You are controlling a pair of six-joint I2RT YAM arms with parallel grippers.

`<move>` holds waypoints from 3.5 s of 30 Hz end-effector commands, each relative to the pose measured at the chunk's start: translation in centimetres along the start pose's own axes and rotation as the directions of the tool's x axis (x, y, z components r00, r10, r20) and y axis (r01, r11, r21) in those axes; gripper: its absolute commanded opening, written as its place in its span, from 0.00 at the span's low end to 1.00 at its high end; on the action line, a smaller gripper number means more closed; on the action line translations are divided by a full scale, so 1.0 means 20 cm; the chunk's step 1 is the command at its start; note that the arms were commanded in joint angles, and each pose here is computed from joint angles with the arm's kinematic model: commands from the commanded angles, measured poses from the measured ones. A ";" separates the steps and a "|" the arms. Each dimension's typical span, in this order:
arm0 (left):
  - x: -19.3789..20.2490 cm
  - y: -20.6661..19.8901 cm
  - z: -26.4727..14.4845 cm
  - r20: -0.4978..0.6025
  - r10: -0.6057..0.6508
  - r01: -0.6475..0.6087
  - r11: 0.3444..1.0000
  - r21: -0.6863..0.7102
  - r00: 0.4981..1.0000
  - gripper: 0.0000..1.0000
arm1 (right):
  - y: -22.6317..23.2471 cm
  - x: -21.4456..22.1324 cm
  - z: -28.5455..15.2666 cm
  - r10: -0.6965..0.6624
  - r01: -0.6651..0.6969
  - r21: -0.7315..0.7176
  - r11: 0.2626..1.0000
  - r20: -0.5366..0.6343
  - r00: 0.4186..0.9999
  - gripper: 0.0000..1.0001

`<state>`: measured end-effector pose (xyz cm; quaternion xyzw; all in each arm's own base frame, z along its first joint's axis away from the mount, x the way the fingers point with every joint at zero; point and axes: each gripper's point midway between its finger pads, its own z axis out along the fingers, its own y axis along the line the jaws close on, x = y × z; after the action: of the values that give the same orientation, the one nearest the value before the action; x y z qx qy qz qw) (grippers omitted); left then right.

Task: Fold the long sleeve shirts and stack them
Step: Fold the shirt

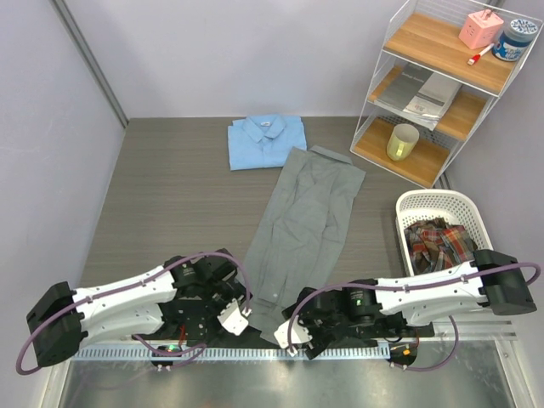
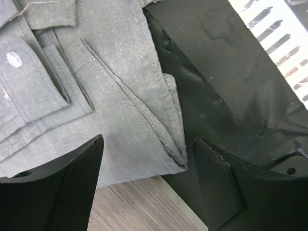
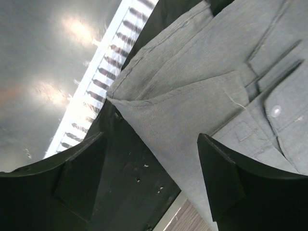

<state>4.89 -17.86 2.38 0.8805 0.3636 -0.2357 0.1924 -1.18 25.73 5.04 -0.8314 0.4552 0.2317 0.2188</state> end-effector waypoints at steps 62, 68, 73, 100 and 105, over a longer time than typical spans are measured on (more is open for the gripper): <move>0.28 1.68 -0.39 0.060 -0.094 0.111 0.901 -0.420 0.994 0.00 | -1.08 0.91 -0.80 0.512 -0.387 0.557 0.735 -0.080 0.855 0.01; 0.37 1.74 -0.36 0.046 -0.123 0.131 0.890 -0.437 0.991 0.00 | -1.09 1.02 -0.79 0.568 -0.434 0.552 0.712 -0.089 0.818 0.01; 0.45 1.81 -0.36 0.052 -0.236 0.230 0.838 -0.495 0.970 0.02 | -1.05 1.09 -0.79 0.597 -0.443 0.559 0.702 -0.122 0.793 0.08; 0.53 1.96 -0.14 0.124 -0.725 0.726 0.631 -0.275 0.678 0.48 | -1.14 0.99 -1.25 0.827 -0.730 0.656 0.190 0.293 0.479 0.96; 0.52 1.74 -0.04 -0.010 -0.806 0.789 0.581 -0.200 0.592 0.41 | -1.17 1.00 -1.24 0.849 -0.760 0.630 0.161 0.304 0.432 0.97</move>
<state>39.73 -37.49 2.95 0.6352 0.7087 -0.2366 0.1957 32.24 9.45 15.47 -0.3552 0.8756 0.0650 0.3208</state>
